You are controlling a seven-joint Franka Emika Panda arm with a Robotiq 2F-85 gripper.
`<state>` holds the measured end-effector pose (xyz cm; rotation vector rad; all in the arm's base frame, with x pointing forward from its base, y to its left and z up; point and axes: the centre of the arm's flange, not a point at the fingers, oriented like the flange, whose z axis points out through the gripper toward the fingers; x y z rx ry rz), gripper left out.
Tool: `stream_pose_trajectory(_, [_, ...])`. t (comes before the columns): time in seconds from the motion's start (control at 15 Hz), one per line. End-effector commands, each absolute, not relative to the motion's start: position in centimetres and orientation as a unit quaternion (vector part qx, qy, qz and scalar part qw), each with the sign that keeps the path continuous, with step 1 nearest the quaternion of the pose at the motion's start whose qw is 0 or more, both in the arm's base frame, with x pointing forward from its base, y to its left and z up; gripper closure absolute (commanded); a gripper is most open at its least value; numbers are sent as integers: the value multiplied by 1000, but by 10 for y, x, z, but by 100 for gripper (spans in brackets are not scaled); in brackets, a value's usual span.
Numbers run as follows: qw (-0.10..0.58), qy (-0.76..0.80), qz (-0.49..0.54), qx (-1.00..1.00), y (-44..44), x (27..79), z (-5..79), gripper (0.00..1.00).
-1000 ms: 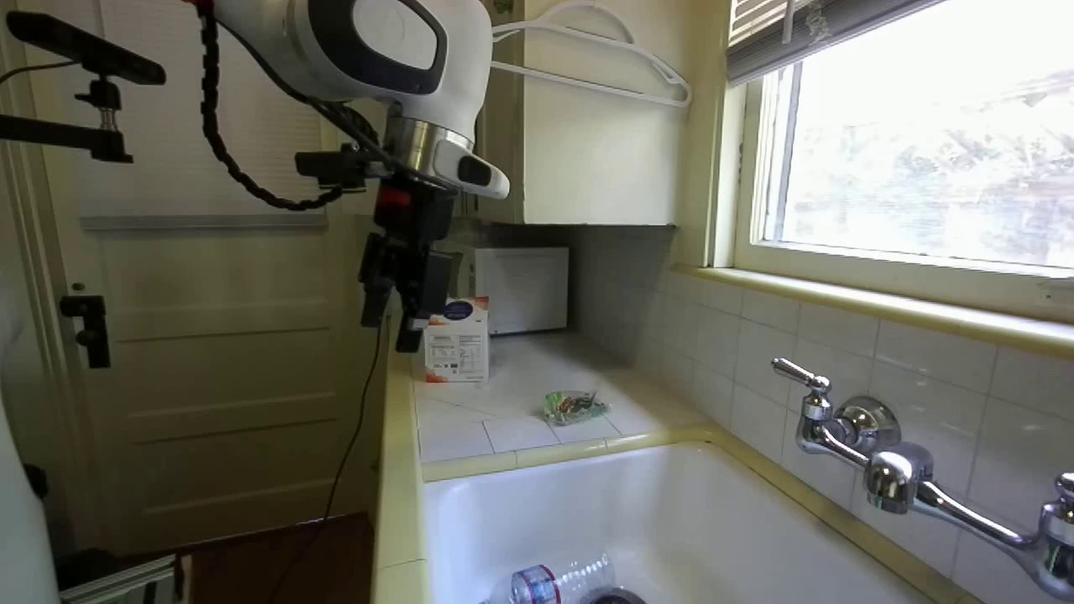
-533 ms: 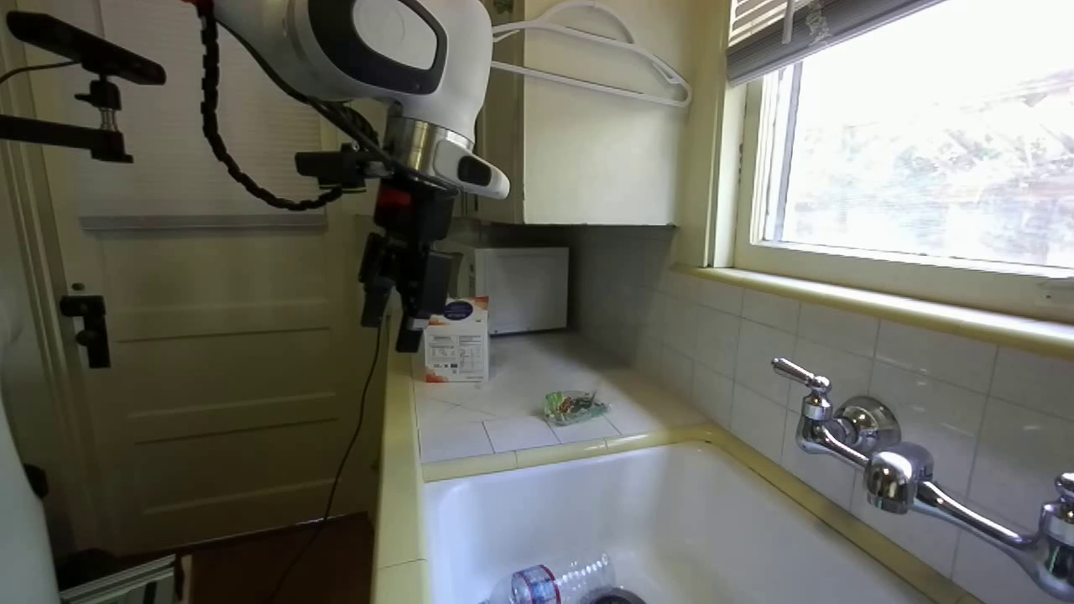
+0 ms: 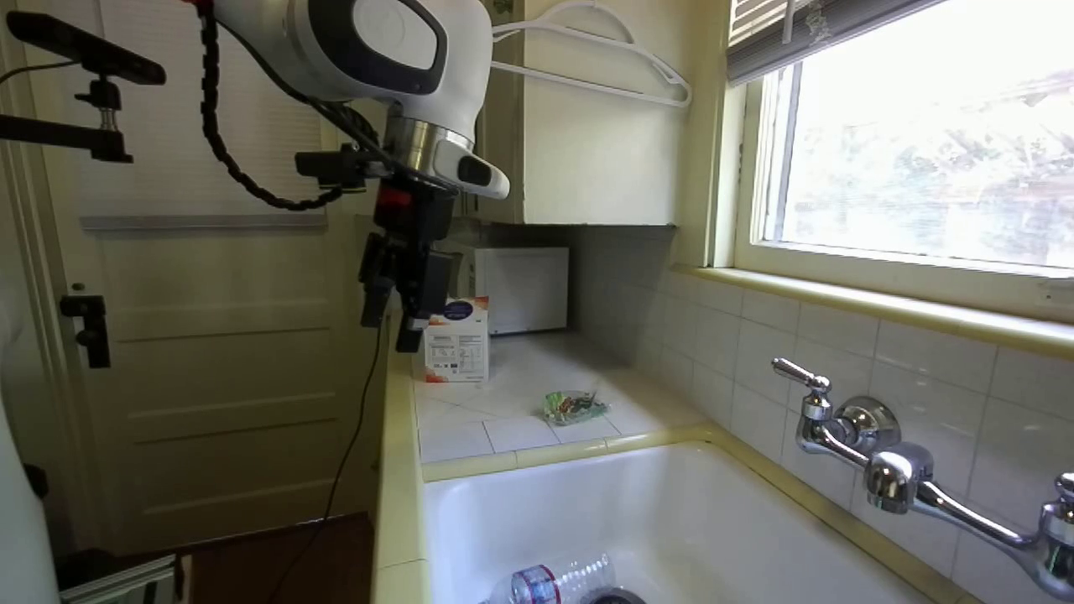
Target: Move the object on the counter
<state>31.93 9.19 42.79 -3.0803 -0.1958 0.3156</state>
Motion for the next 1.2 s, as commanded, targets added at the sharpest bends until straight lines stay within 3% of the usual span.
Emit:
stream_pose_trajectory(0.0, [19,-63,102,-993,92,319,428,0])
stream_pose_trajectory(0.47, [33,-54,101,-993,98,328,425,0])
stream_pose_trajectory(1.13, [40,-13,28,-999,154,431,385,0])
